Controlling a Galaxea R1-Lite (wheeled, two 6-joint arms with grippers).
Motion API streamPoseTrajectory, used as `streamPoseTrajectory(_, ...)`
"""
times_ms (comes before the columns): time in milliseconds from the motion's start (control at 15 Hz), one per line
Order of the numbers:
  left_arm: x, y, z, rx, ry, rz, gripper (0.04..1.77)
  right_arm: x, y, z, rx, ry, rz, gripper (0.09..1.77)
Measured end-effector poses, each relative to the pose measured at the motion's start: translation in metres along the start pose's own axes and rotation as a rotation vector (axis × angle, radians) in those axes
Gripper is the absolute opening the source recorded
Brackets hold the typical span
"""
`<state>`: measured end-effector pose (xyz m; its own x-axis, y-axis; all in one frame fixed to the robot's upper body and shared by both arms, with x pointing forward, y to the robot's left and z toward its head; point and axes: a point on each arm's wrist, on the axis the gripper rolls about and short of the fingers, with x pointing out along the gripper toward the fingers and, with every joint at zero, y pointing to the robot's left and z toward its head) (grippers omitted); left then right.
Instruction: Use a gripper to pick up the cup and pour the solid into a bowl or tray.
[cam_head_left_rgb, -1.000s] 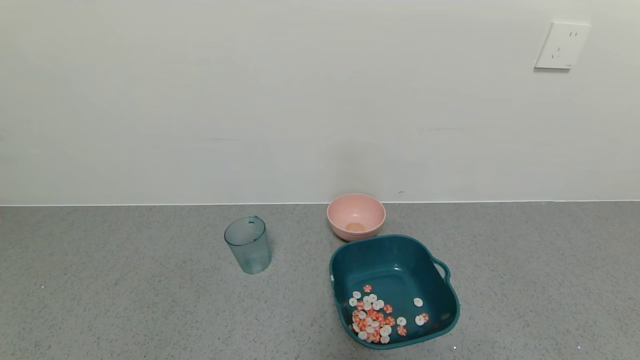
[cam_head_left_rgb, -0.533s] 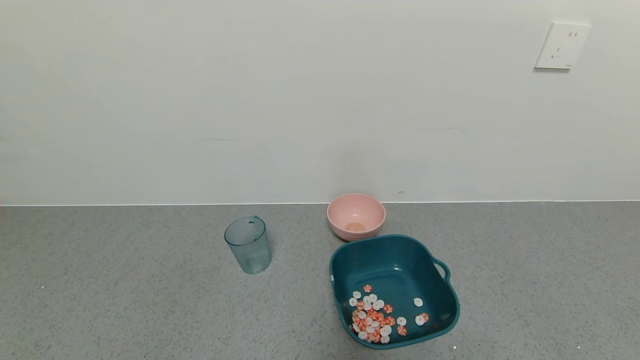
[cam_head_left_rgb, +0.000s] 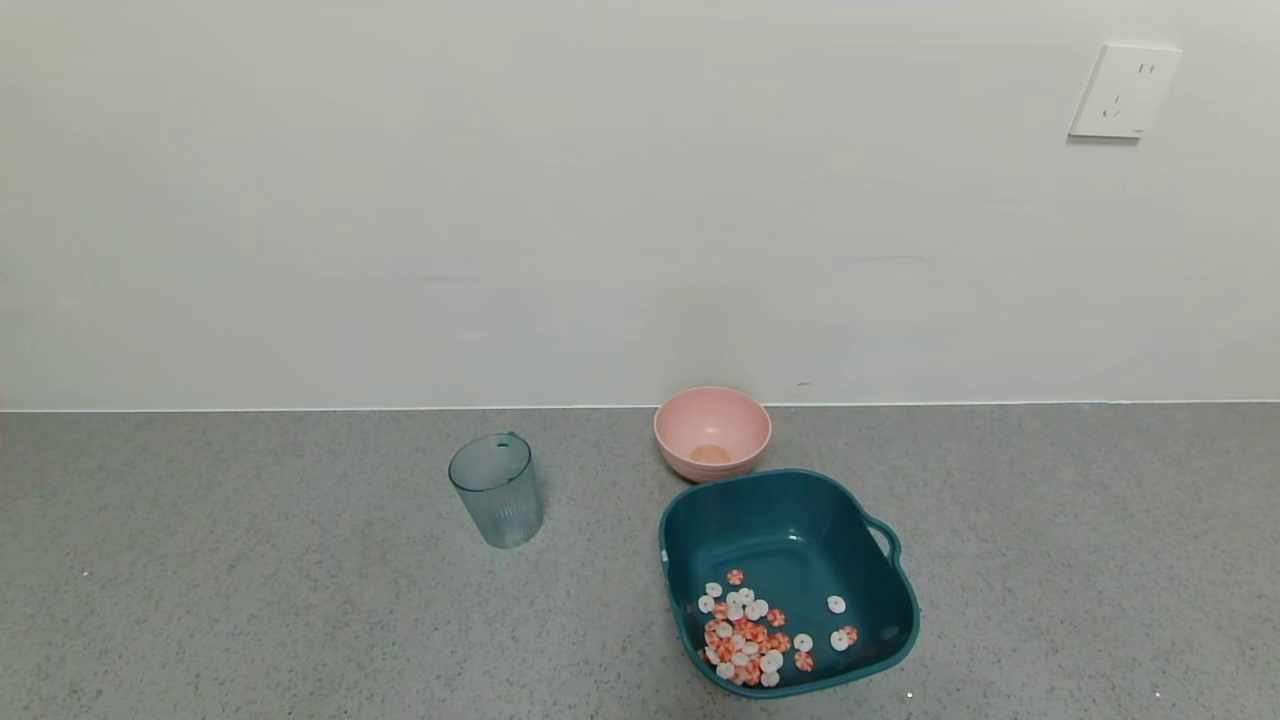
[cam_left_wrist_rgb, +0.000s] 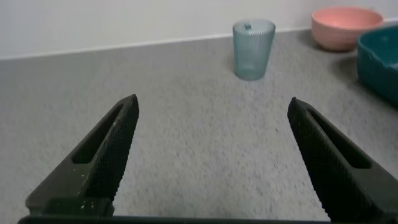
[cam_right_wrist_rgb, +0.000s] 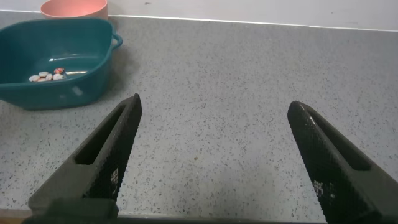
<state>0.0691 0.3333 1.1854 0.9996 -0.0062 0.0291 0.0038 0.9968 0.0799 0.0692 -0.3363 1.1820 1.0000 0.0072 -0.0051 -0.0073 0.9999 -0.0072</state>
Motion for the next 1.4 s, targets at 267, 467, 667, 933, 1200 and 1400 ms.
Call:
streamPoseTrajectory(267,0.0,-0.0002,-0.0027,-0.07,0.026,-0.002,1.72,0.0,0.0,0.0,0.0,0.0,0.0,1.71)
streamPoseTrajectory(467,0.0,-0.0001,-0.0023,-0.122,0.022,0.005,1.72,0.0,0.0,0.0,0.0,0.0,0.0,1.71)
streamPoseTrajectory(667,-0.0001,0.0,-0.0024,-0.13,0.023,0.007,1.72,0.0,0.0,0.0,0.0,0.0,0.0,1.71)
streamPoseTrajectory(933,-0.0001,0.0,-0.0025,-0.127,0.024,0.005,1.72,0.0,0.0,0.0,0.0,0.0,0.0,1.71)
streamPoseTrajectory(1200,-0.0001,0.0,-0.0026,-0.127,0.025,0.006,1.72,0.0,0.0,0.0,0.0,0.0,0.0,1.71)
streamPoseTrajectory(1400,-0.0001,0.0,-0.0025,-0.127,0.024,0.006,1.72,0.0,0.0,0.0,0.0,0.0,0.0,1.71)
